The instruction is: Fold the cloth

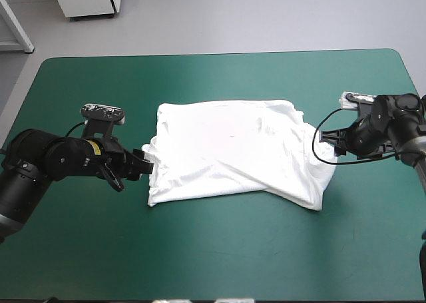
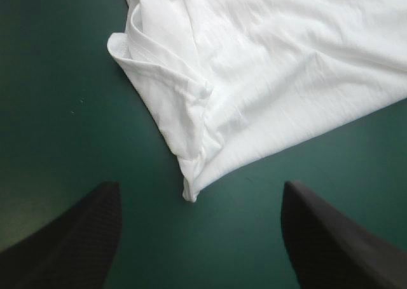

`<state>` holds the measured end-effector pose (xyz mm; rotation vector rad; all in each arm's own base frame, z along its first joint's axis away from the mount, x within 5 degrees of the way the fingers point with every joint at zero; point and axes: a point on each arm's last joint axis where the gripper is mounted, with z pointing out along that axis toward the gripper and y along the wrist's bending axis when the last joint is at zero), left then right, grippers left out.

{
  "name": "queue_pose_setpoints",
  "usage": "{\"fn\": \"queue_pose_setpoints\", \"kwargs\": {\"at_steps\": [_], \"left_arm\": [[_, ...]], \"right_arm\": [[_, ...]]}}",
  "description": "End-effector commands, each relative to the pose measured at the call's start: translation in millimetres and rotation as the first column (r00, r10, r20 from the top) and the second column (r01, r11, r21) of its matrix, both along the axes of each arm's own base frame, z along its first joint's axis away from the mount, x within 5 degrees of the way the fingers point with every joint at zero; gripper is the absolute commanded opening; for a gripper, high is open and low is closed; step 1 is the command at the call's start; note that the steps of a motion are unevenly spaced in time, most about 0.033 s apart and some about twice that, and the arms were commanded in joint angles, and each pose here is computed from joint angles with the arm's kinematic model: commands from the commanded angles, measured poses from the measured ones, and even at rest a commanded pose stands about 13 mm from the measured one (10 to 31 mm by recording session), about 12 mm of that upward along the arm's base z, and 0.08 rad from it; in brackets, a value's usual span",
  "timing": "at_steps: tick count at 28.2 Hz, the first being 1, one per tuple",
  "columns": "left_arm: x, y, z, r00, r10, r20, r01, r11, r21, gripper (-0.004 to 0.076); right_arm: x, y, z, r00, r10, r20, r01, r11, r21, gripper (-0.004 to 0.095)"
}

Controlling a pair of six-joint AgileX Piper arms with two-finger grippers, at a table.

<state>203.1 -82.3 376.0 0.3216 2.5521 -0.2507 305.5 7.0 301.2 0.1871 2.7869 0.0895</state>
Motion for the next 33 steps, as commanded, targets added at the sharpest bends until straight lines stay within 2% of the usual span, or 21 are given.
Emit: {"fn": "queue_pose_setpoints", "kwargs": {"at_steps": [1,16,19,23,24,29,33], "left_arm": [[-2,0,17,0.996,0.008,0.089,-0.004,0.999,-0.046,0.0509],[-2,0,17,0.996,0.008,0.09,-0.004,0.999,-0.046,0.0509],[-2,0,17,0.996,0.008,0.09,-0.004,0.999,-0.046,0.0509],[-2,0,17,0.996,0.008,0.09,-0.004,0.999,-0.046,0.0509],[-2,0,17,0.996,0.008,0.09,-0.004,0.999,-0.046,0.0509],[-2,0,17,0.997,0.006,0.08,-0.003,0.999,-0.047,0.0509],[-3,-1,17,0.997,0.006,0.079,-0.002,0.999,-0.051,0.0509]], "right_arm": [[17,-2,-1,0.998,0.004,0.062,-0.005,1.0,0.005,0.0496],[58,-2,-69,1.0,-0.011,-0.02,0.011,1.0,0.006,0.0493],[60,-2,-79,0.998,-0.021,-0.051,0.021,1.0,0.01,0.0396],[60,-1,-82,0.997,-0.022,-0.074,0.024,1.0,0.016,0.0041],[59,-1,-81,0.997,-0.022,-0.074,0.023,1.0,0.016,-0.0014],[59,0,-56,1.0,-0.017,-0.014,0.017,1.0,0.021,-0.0018],[62,9,2,0.988,0.016,0.155,-0.034,0.993,0.117,-0.0017]]}}
